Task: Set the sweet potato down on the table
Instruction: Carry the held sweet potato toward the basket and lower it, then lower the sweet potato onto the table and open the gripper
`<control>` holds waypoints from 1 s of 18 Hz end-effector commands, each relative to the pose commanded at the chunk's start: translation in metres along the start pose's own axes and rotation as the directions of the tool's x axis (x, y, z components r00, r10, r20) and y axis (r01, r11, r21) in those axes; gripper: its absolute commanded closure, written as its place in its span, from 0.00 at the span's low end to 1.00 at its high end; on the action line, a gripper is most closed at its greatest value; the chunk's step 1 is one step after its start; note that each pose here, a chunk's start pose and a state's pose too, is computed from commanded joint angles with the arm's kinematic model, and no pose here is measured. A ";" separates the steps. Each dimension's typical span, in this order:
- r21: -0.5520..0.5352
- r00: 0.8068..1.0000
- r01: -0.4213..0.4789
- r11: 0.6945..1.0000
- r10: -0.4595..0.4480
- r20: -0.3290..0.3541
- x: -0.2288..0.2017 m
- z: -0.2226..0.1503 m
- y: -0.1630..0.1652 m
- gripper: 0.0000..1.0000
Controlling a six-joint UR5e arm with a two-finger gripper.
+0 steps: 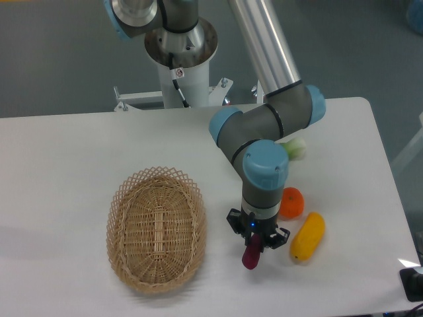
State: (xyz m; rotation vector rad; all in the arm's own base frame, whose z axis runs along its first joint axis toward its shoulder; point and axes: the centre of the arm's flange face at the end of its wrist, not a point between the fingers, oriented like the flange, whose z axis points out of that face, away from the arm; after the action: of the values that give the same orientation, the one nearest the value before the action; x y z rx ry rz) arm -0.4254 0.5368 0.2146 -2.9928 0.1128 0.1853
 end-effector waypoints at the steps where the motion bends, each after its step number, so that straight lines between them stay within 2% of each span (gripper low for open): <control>1: -0.004 1.000 -0.001 1.000 0.001 -0.003 0.002 0.002 0.001 0.86; 8: -0.033 1.000 -0.006 0.999 0.006 -0.001 0.005 0.011 0.003 0.85; 10: -0.031 1.000 -0.006 0.999 0.006 0.002 0.005 0.010 0.002 0.80; 12: -0.032 1.000 -0.004 0.999 0.004 0.001 0.005 0.011 0.002 0.67; 13: -0.032 1.000 -0.006 0.999 0.006 0.000 0.006 0.011 0.002 0.55; 14: -0.031 1.000 -0.004 0.999 0.004 0.002 0.005 0.010 0.002 0.41; 16: -0.028 1.000 -0.003 1.000 0.003 0.009 0.004 0.006 0.000 0.06; 17: -0.021 1.000 -0.001 1.000 0.002 0.019 0.002 -0.001 -0.001 0.00; 18: -0.019 1.000 -0.001 1.000 0.002 0.021 0.003 -0.003 -0.002 0.00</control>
State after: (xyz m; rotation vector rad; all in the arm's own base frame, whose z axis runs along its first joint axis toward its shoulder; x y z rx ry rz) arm -0.4223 0.5384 0.2178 -3.0085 0.1117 0.2190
